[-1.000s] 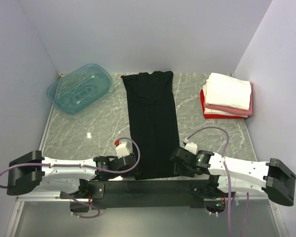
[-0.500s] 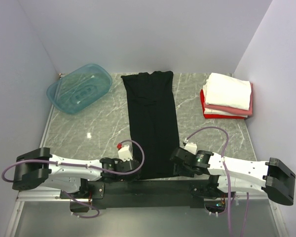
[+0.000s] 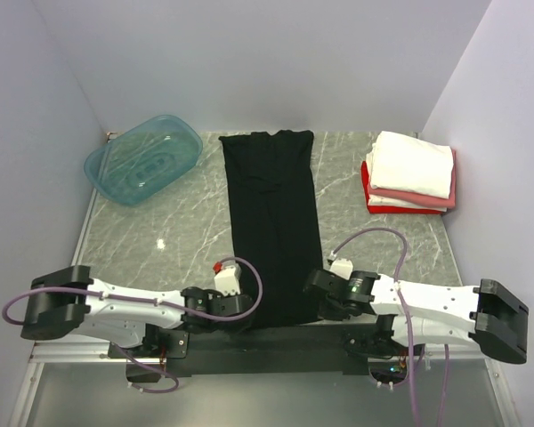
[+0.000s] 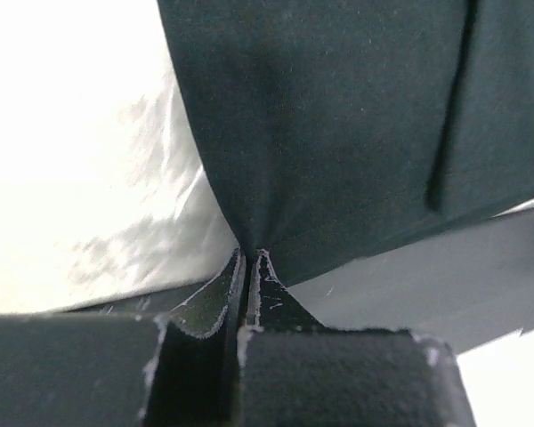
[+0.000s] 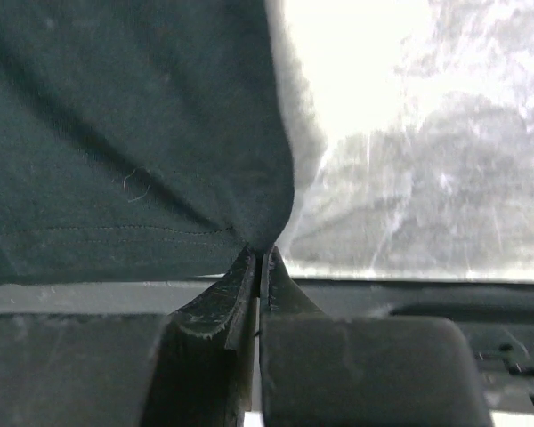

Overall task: Fold and stack the t-shirts
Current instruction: Fold the tshirt

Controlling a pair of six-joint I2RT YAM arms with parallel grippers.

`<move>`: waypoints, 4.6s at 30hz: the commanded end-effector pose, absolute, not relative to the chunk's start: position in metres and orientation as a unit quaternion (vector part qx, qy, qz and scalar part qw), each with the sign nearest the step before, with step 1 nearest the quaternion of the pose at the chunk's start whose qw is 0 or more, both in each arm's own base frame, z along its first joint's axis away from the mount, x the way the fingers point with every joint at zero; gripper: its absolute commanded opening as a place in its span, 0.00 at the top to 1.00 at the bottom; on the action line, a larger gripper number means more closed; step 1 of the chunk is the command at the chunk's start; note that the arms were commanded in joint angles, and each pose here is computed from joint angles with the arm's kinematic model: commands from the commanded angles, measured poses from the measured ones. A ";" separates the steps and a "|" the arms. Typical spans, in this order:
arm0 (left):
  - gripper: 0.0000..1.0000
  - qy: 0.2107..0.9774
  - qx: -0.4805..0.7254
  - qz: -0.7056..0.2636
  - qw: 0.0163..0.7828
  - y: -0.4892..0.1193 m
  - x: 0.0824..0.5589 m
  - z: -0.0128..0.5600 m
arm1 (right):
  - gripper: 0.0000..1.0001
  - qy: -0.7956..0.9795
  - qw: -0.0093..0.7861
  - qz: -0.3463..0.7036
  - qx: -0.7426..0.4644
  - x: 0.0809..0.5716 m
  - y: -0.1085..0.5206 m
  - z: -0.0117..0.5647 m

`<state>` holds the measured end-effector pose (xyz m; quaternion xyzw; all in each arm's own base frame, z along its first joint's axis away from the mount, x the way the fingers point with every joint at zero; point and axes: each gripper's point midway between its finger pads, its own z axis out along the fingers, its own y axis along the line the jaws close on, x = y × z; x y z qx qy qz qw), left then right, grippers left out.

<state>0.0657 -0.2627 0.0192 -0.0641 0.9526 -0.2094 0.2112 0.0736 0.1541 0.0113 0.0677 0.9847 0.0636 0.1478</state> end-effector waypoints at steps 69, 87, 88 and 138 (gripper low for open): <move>0.99 0.889 -0.134 -0.203 0.388 -0.224 0.391 0.082 | 1.00 0.961 0.266 -0.061 0.036 0.388 0.196 0.061; 0.16 0.881 -0.139 -0.135 0.431 -0.212 0.383 0.129 | 0.49 0.951 0.309 -0.002 0.027 0.390 0.202 0.123; 0.16 0.880 -0.130 -0.146 0.433 -0.222 0.375 0.132 | 0.48 0.953 0.303 0.006 0.023 0.385 0.202 0.120; 0.12 0.914 -0.129 -0.102 0.371 -0.182 0.236 0.039 | 0.41 0.973 0.207 0.080 0.060 0.237 0.165 0.022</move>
